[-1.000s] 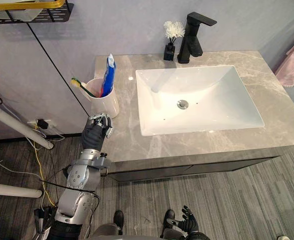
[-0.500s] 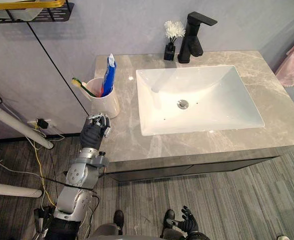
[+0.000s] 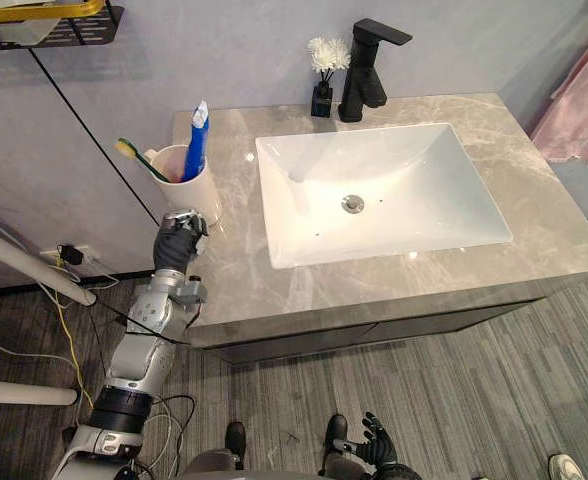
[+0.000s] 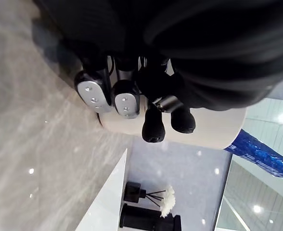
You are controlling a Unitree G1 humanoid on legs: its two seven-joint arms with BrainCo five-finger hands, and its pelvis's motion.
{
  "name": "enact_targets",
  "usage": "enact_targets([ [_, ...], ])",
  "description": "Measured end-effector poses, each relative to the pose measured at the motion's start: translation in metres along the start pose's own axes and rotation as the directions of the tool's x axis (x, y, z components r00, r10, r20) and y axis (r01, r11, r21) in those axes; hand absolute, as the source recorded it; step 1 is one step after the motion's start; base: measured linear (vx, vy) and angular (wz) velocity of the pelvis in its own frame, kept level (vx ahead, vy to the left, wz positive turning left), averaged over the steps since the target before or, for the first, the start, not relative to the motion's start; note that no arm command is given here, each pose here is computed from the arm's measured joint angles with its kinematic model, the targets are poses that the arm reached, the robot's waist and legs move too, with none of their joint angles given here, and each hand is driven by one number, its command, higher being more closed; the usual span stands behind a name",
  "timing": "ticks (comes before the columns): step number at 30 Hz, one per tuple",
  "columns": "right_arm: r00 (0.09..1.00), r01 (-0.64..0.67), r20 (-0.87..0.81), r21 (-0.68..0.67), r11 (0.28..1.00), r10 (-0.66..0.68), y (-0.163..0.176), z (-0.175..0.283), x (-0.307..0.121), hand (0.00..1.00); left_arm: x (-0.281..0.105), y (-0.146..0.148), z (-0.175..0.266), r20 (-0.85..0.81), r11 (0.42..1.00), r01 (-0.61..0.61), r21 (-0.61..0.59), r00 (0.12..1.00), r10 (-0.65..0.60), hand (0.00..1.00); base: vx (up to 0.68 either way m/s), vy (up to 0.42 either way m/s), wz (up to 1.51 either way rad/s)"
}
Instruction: Organize washtable
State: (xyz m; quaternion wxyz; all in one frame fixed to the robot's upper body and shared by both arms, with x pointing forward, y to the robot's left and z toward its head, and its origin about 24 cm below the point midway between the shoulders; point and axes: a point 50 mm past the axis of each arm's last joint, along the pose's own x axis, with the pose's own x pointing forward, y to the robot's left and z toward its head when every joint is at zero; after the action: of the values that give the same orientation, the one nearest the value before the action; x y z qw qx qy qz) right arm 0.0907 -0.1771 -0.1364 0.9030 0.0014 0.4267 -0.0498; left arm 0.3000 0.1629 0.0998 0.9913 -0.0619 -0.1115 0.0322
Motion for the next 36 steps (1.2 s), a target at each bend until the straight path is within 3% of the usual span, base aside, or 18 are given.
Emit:
enact_targets([
  [27, 1.000, -0.012, 0.004, -0.008, 1.000, 0.012, 0.002, 0.004, 0.004, 0.00, 0.009, 0.037, 0.014, 0.069, 0.986, -0.159, 0.039, 0.985, 0.157, 1.00, 0.00, -0.002, 0.00],
  [36, 1.000, -0.029, 0.007, -0.020, 0.999, 0.029, 0.006, 0.005, 0.004, 0.00, 0.011, 0.038, 0.017, 0.072, 0.986, -0.161, 0.048, 0.985, 0.158, 1.00, 0.00, 0.000, 0.00],
])
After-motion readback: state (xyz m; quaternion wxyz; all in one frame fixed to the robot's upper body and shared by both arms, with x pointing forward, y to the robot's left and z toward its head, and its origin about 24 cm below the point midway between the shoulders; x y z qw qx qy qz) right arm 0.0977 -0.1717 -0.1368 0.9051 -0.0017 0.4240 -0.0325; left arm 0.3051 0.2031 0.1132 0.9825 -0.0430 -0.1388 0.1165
